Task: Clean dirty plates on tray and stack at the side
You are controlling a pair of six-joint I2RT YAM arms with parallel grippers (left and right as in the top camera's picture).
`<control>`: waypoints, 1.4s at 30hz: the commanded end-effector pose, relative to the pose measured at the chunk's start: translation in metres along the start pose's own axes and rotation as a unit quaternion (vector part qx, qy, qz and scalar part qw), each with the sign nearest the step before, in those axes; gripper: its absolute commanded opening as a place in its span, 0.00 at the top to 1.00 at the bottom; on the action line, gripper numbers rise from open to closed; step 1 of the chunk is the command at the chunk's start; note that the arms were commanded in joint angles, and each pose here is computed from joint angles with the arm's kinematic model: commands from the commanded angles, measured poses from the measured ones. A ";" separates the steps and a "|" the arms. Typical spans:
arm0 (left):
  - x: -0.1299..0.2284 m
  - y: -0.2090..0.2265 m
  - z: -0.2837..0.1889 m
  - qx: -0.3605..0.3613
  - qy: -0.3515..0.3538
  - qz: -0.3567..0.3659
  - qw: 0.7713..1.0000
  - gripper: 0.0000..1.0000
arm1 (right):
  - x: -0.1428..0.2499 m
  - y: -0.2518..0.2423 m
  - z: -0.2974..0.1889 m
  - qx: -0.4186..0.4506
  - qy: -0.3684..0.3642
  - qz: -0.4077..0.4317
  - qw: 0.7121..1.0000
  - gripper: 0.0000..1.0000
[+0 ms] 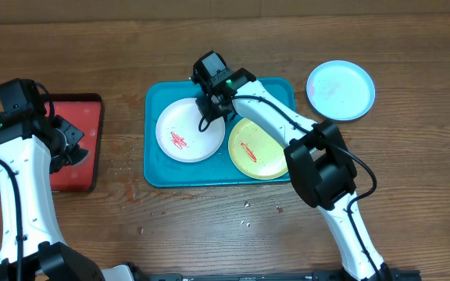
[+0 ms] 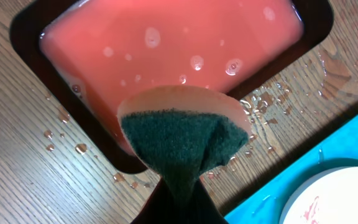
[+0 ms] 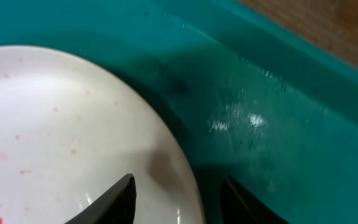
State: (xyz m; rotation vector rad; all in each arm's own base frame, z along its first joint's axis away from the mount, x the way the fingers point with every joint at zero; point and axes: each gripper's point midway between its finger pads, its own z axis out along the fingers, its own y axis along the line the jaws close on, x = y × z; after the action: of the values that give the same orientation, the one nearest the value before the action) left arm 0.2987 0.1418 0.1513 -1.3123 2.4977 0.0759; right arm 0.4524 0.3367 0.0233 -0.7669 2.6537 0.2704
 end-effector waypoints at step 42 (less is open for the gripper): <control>0.174 -0.226 0.071 0.215 0.115 0.316 0.917 0.96 | 0.071 0.019 0.009 -0.033 0.159 0.265 0.950 0.96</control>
State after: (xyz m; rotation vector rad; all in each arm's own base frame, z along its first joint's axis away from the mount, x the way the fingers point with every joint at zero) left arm 0.4085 -0.1018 0.0846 -0.3040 2.7547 -0.4657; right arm 0.3959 0.3264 0.0101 -0.1127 3.0885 0.4547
